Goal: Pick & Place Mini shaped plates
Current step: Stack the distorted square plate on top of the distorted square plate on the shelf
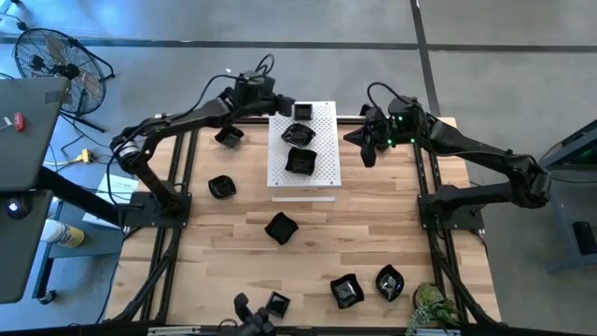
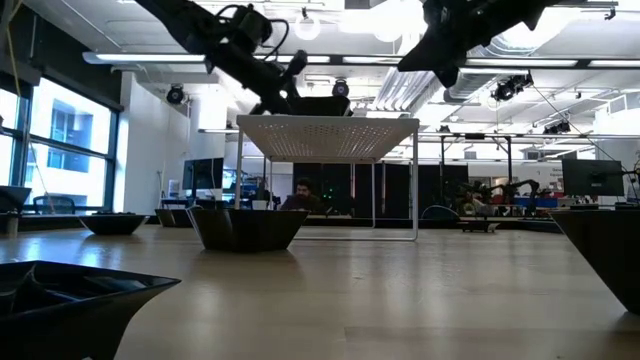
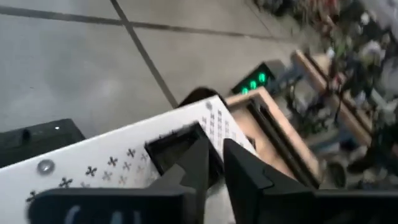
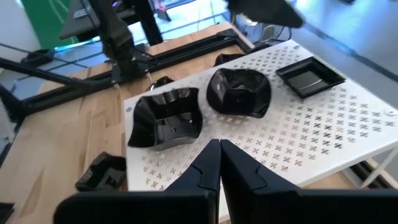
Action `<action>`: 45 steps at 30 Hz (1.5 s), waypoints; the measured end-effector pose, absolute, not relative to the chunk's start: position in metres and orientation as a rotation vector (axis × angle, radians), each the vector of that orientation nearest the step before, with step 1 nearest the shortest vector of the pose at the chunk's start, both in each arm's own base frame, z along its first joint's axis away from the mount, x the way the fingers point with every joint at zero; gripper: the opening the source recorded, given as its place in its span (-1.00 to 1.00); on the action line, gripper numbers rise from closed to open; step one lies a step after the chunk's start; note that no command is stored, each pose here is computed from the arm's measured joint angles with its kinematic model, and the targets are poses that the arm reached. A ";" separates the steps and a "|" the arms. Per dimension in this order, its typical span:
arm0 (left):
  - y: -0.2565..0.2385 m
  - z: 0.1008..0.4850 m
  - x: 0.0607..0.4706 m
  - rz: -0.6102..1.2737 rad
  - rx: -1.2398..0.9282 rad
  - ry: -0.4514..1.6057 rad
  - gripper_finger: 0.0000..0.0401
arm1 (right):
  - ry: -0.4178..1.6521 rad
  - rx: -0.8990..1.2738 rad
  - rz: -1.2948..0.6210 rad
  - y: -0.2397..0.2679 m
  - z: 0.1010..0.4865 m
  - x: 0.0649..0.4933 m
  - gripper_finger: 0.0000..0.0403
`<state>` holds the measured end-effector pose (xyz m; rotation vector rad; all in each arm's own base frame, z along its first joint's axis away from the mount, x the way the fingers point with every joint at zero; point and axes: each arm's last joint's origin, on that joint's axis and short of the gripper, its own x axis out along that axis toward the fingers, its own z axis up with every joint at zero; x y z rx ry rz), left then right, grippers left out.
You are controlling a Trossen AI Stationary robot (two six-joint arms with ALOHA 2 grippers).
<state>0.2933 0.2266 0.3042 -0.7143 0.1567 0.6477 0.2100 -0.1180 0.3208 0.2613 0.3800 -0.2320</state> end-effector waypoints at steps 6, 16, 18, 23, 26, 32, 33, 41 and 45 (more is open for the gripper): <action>0.222 0.315 0.289 0.572 -0.568 0.180 -0.95 | 0.376 0.276 -0.292 -0.120 0.321 0.210 -0.99; 0.216 0.321 0.293 0.461 -0.415 0.187 -0.99 | 0.324 0.290 -0.368 -0.122 0.325 0.211 -0.96; 0.216 0.324 0.294 0.436 -0.370 0.166 -0.99 | 0.300 0.305 -0.349 -0.122 0.327 0.212 -0.97; 0.217 0.327 0.294 0.441 -0.267 0.154 -0.99 | 0.292 0.308 -0.334 -0.121 0.328 0.212 -0.99; 0.218 0.325 0.294 0.465 -0.293 0.158 -0.99 | 0.279 0.298 -0.352 -0.122 0.329 0.213 -0.98; 0.218 0.325 0.294 0.464 -0.340 0.146 -0.99 | 0.252 0.247 -0.382 -0.124 0.332 0.213 -0.98; 0.218 0.326 0.294 0.464 -0.351 0.143 -0.99 | 0.251 0.242 -0.391 -0.124 0.332 0.213 -0.98; 0.206 0.325 0.302 0.403 -0.318 0.159 -0.99 | 0.248 0.234 -0.396 -0.124 0.333 0.213 -0.98; 0.188 0.320 0.313 0.369 -0.308 0.174 -1.00 | 0.252 0.250 -0.403 -0.121 0.332 0.215 -0.98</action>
